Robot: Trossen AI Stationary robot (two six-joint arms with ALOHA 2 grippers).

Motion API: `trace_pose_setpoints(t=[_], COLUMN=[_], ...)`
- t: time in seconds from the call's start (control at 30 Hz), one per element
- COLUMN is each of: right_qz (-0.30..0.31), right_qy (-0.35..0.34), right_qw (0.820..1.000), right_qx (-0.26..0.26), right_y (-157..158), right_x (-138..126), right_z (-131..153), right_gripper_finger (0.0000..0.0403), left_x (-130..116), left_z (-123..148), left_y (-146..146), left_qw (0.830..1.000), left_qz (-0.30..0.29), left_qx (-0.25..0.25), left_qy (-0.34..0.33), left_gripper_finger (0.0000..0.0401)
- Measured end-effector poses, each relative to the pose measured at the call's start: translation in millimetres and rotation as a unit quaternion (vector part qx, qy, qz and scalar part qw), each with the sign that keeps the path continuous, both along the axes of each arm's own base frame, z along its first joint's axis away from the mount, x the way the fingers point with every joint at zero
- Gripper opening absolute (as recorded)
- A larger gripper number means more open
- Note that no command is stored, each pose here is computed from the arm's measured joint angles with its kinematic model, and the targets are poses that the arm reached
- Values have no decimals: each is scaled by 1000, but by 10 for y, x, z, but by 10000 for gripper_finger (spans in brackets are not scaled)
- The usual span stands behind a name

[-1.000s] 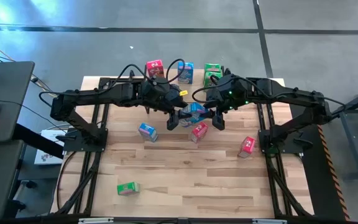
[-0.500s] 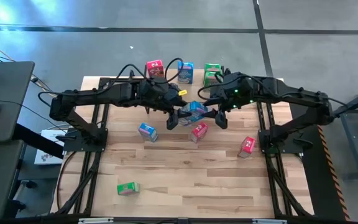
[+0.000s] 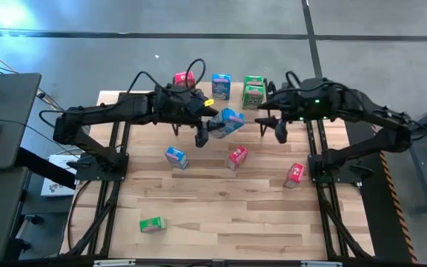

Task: Stack cereal on shelf
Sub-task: Put the right blue cereal box on the shelf aligned with the other blue cereal box

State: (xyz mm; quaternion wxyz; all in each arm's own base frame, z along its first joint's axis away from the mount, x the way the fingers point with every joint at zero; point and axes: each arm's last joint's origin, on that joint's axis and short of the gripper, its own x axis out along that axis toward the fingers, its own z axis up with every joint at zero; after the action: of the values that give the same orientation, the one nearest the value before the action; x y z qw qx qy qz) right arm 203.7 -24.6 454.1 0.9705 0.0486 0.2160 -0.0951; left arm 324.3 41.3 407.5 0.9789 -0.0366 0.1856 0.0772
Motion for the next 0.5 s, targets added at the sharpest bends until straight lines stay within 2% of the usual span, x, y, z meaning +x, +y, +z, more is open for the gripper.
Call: trace_pose_setpoints(t=[0.23, 0.5], right_qz=[-7, -7], right_qy=[-33, -52], right_qw=[999, 999], right_qx=[-3, -7], right_y=[18, 25], right_x=[-196, -262], right_z=[107, 157], right_gripper_finger=[216, 216], left_x=[-123, -181], left_z=[-46, -347], left_y=[-2, 57], left_qw=[999, 990], left_qz=[15, 38], left_qx=[4, 10], left_qy=[-44, -133], left_gripper_finger=[172, 172])
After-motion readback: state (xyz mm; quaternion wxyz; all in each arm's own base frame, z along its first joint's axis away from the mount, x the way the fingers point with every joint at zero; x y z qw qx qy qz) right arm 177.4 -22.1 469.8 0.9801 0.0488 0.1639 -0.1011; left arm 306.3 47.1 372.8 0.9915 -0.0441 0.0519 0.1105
